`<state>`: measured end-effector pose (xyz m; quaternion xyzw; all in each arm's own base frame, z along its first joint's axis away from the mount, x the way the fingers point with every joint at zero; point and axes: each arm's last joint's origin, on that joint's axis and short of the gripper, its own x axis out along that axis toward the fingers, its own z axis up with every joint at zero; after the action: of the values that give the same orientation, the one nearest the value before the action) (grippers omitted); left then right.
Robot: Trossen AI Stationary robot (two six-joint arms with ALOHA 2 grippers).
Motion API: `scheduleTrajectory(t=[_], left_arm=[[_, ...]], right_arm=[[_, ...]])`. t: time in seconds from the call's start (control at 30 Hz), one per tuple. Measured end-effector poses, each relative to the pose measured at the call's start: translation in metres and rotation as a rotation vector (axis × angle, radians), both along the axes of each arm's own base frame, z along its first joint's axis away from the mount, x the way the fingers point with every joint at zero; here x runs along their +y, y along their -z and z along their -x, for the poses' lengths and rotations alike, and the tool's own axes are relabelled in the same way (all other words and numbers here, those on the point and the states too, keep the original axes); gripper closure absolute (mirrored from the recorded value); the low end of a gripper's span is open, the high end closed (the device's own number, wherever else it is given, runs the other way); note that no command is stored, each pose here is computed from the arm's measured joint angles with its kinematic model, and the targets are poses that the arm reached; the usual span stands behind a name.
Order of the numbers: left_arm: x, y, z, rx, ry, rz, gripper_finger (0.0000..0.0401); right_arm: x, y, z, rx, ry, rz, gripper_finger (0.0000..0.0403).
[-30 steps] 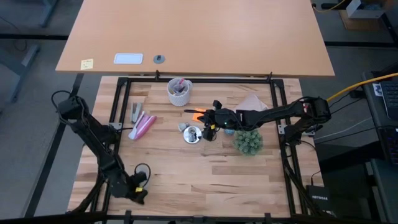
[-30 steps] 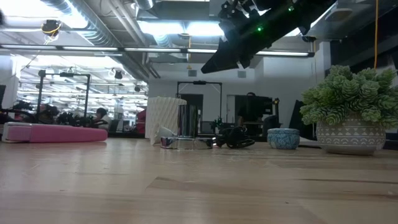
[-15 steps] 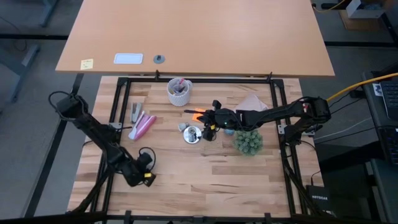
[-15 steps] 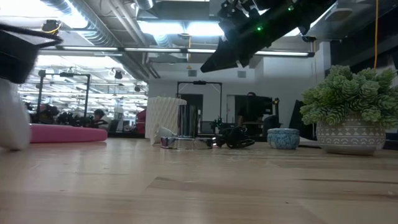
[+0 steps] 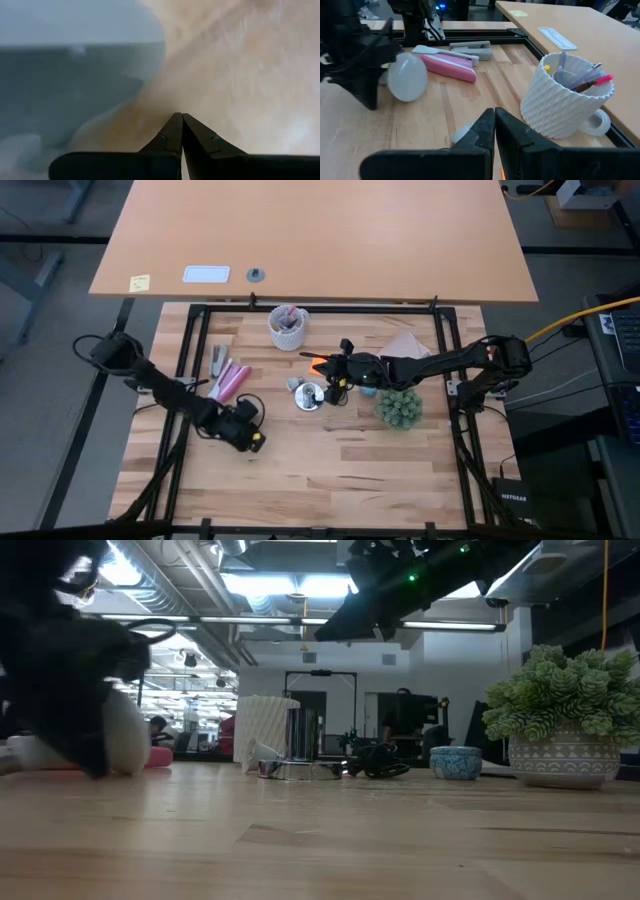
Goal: Screw lightbulb
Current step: Remove the light bulb from the silver lamp, then return to Home Position
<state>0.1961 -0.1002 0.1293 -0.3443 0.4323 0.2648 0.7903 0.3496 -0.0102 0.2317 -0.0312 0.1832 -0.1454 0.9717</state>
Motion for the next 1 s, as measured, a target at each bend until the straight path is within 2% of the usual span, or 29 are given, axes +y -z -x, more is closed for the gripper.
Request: scheduleTrajectory(t=[0.17,0.3,0.4,0.6,0.77,1.0], left_arm=[[0.021,-0.001,-0.010,-0.008,-0.019,-0.097,0.0401],[0.030,-0.003,-0.014,-0.018,-0.015,-0.123,0.0401],[0.031,-0.015,-0.015,-0.085,0.013,-0.148,0.0401],[0.039,-0.059,-0.007,-0.321,0.014,-0.273,0.0401],[0.048,-0.102,0.013,-0.522,0.041,-0.343,0.0401],[0.065,-0.155,0.058,-0.812,0.090,-0.425,0.0401]], right_arm=[[0.000,0.000,0.000,-0.003,0.001,0.000,0.0384],[-0.001,-0.002,0.000,-0.008,0.000,0.004,0.0384],[-0.001,-0.007,0.003,-0.019,-0.007,0.023,0.0384],[0.000,-0.030,0.013,-0.091,-0.008,0.030,0.0384],[0.000,-0.058,0.028,-0.159,-0.025,0.096,0.0384],[0.000,-0.112,0.075,-0.298,-0.024,0.128,0.0384]])
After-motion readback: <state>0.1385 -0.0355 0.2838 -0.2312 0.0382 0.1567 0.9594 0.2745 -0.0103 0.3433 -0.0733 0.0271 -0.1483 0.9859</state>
